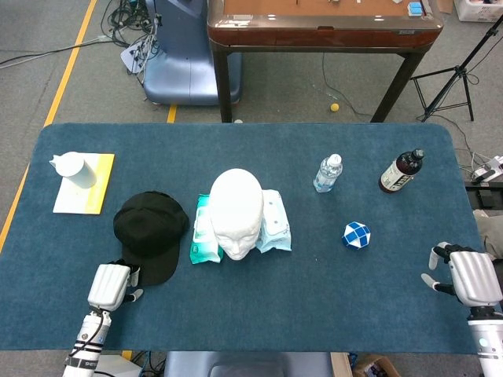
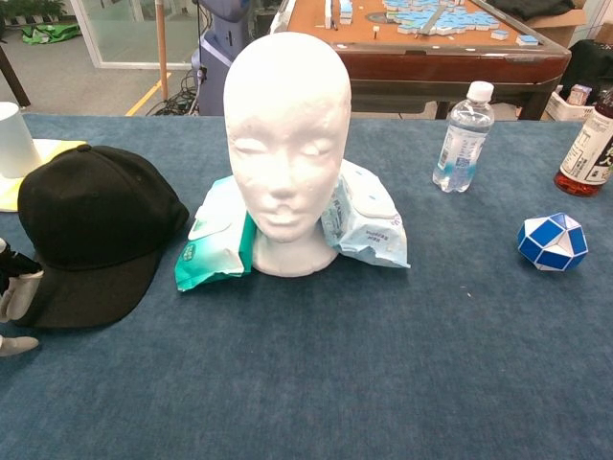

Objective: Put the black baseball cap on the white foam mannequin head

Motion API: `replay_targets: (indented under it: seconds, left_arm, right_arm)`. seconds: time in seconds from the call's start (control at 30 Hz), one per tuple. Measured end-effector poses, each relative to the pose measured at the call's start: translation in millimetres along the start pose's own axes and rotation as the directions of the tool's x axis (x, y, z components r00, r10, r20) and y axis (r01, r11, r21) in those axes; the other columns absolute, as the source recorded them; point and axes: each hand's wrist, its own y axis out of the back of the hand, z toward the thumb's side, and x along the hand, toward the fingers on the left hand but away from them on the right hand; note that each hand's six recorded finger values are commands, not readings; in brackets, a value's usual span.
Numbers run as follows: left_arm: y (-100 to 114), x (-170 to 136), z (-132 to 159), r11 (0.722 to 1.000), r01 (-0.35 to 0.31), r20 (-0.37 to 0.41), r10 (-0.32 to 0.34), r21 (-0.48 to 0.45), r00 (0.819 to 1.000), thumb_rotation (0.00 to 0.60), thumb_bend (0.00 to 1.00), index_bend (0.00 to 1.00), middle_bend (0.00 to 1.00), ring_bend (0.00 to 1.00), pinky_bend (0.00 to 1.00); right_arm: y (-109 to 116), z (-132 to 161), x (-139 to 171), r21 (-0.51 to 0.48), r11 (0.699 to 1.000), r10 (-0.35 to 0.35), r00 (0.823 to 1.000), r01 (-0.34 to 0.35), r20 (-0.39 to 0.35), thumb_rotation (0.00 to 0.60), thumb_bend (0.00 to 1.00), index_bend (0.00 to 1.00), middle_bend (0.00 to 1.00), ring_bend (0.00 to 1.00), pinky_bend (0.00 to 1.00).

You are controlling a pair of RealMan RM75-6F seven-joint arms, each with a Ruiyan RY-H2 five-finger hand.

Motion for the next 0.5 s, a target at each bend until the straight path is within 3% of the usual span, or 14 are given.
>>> replay_targets:
  seconds: [0.23, 0.5]
  left_arm:
    - [-2.7, 4.1, -2.7, 1.000, -0.004, -0.026, 0.005, 0.011, 1.000, 0.600, 0.04, 0.74, 0.72, 0.50, 0.60]
    - [5.2, 8.8, -6.1, 0.998, -0.065, -0.064, 0.064, -0.017, 0.996, 0.600, 0.04, 0.74, 0.72, 0.51, 0.60]
  right_arm:
    - [-2.4, -0.2, 0.5, -0.003, 1.000, 0.006, 1.000, -0.006, 0.000, 0.600, 0.12, 0.66, 0.54, 0.53, 0.53]
    - [-3.5, 0.6, 0.0, -0.005, 1.000, 0.008, 1.000, -0.008, -0.001, 0.600, 0.12, 0.66, 0.54, 0.53, 0.53]
